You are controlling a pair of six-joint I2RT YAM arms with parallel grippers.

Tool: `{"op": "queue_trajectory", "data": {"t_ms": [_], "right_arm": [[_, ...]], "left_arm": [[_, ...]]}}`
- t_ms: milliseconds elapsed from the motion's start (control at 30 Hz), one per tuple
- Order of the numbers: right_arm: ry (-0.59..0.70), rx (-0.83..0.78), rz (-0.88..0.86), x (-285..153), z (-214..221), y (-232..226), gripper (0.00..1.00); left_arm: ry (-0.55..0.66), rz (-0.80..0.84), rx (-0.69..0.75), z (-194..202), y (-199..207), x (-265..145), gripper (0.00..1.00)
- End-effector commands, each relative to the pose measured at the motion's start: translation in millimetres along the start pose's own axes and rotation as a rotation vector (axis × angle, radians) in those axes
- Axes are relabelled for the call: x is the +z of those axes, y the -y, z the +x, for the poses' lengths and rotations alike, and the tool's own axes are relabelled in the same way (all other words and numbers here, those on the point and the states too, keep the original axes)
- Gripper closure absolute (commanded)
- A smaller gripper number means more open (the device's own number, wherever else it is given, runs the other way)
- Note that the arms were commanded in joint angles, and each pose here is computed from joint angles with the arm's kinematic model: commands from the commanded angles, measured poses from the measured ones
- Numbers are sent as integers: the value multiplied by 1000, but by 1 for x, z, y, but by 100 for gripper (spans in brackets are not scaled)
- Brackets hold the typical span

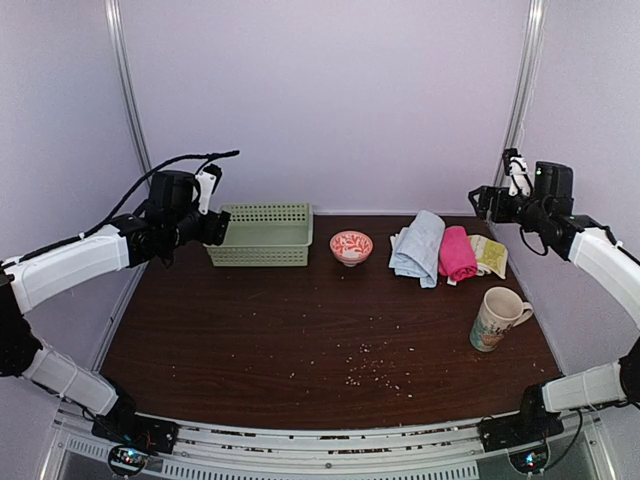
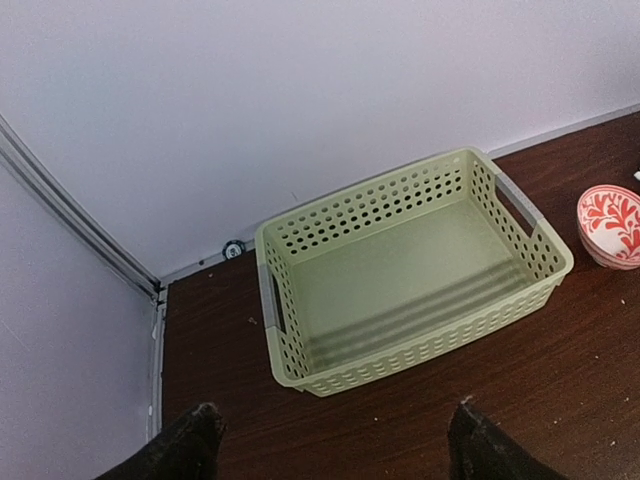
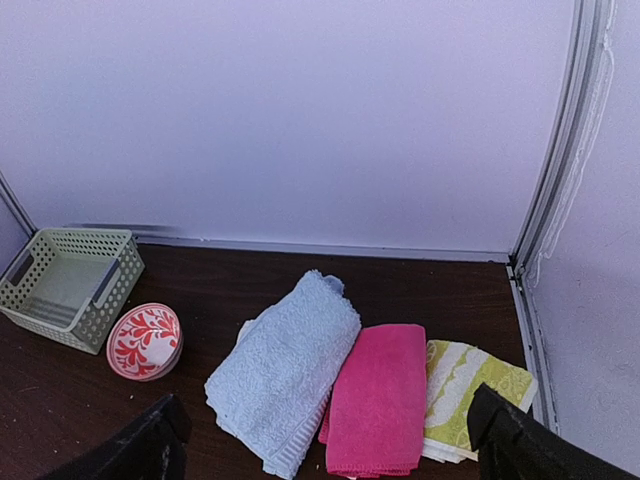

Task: Roll the towels
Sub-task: Pick up the towel from the towel pile.

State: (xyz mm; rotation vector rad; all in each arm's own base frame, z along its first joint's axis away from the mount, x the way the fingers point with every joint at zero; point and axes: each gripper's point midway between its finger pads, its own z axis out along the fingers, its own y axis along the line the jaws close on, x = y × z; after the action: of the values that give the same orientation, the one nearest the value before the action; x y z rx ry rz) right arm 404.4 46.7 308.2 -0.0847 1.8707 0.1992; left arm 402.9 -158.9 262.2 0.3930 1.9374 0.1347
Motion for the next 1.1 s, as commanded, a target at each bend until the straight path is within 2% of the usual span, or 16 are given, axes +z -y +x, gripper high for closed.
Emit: {"op": "queue_trajectory", "data": {"t_ms": [0, 233, 367, 567, 800, 1067], "right_arm": [[-16, -62, -18, 1, 8, 0, 3], [-169, -173, -91, 16, 24, -18, 25], [-248, -260, -120, 31, 26, -34, 36], [-404, -431, -191, 61, 56, -79, 48], [-612, -616, -209, 93, 126, -113, 47], [-744, -765, -62, 113, 179, -97, 47]], "left_arm": [[31, 86, -45, -5, 11, -9, 24], [-5, 251, -65, -2, 57, -19, 40], [-22, 394, -61, -2, 100, -24, 48], [-24, 611, -81, -9, 162, -31, 47], [-40, 786, -78, -2, 210, -29, 43], [-66, 835, -60, 13, 228, -20, 44]]}}
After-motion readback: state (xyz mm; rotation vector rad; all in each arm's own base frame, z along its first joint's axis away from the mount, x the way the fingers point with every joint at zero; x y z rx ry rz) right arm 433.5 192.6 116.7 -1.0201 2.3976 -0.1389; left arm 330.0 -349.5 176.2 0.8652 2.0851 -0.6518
